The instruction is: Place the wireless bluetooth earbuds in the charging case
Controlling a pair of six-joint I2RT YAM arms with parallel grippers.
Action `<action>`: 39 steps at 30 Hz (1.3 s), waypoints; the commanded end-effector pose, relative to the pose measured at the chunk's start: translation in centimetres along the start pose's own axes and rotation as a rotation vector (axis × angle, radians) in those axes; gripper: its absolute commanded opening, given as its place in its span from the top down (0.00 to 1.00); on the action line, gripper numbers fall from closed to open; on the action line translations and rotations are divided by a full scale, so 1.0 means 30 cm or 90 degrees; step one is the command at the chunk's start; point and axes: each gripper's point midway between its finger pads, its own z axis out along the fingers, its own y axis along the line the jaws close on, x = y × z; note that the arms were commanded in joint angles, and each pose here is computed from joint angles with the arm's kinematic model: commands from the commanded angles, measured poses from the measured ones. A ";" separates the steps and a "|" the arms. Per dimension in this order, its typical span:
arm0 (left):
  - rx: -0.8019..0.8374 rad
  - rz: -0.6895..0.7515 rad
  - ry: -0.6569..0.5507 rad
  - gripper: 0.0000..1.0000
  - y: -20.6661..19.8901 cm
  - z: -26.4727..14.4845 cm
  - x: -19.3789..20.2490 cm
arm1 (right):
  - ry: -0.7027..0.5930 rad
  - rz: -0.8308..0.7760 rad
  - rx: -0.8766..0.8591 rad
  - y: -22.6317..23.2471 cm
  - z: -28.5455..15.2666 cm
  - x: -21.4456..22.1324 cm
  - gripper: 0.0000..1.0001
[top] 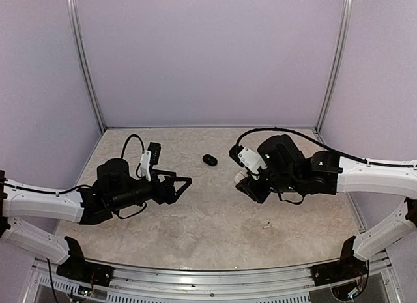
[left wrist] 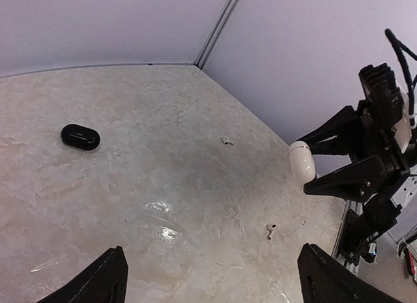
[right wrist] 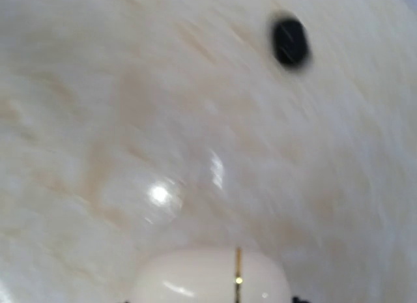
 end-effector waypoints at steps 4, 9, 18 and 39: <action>0.115 -0.033 0.033 0.19 -0.113 0.053 -0.003 | -0.092 -0.193 -0.017 0.173 -0.025 -0.143 0.59; 0.156 -0.044 0.046 0.30 -0.170 0.075 0.016 | -0.090 -0.239 -0.019 0.233 -0.013 -0.157 0.58; 0.191 -0.035 0.084 0.36 -0.258 0.133 0.076 | -0.085 -0.303 -0.024 0.333 0.004 -0.151 0.57; 0.238 -0.036 0.122 0.89 -0.306 0.151 0.113 | -0.110 -0.318 -0.003 0.344 -0.026 -0.173 0.40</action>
